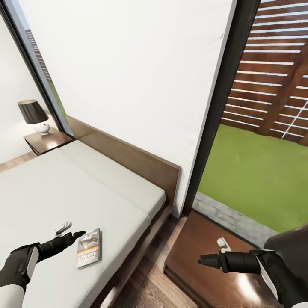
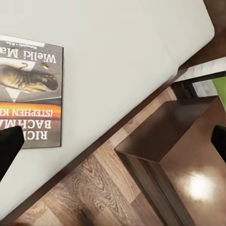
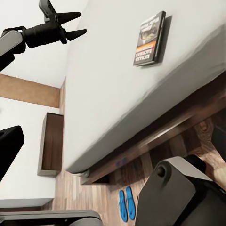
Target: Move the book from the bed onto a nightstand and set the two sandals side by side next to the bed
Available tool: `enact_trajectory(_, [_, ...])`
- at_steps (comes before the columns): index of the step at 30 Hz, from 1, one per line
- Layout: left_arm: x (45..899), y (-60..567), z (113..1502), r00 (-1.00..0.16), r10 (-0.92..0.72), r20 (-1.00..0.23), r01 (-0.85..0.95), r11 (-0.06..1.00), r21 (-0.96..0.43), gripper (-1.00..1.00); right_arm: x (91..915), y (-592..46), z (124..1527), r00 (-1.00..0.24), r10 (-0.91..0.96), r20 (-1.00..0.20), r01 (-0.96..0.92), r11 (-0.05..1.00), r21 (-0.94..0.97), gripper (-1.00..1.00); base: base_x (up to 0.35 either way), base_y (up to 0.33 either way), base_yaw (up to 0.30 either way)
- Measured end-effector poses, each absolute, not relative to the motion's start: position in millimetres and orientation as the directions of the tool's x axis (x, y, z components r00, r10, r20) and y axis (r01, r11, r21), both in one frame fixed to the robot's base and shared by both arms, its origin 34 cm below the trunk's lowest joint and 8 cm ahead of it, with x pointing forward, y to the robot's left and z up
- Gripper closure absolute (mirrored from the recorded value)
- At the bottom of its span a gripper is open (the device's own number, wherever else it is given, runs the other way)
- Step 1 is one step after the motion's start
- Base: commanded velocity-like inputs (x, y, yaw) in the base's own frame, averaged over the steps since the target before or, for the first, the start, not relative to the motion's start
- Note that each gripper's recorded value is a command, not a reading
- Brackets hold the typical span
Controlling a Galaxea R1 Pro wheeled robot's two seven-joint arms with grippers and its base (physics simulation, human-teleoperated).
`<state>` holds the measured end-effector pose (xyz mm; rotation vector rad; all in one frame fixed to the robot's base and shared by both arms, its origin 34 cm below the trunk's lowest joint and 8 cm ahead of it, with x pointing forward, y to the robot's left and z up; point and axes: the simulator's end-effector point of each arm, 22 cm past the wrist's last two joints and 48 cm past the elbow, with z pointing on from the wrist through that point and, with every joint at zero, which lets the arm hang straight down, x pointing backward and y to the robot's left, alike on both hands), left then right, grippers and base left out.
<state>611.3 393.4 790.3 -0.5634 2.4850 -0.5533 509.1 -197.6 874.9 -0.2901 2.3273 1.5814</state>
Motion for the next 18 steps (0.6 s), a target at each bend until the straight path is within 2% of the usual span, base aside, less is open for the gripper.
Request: enact_trajectory(18, [604.9,393.7,776.3,-0.784,-0.493,-0.377,-0.29,0.829,-0.479,-1.0,505.2,-197.3,863.6,-0.941,0.007,-0.339,-0.313,0.369,0.875,-1.0,0.0,0.0,0.0])
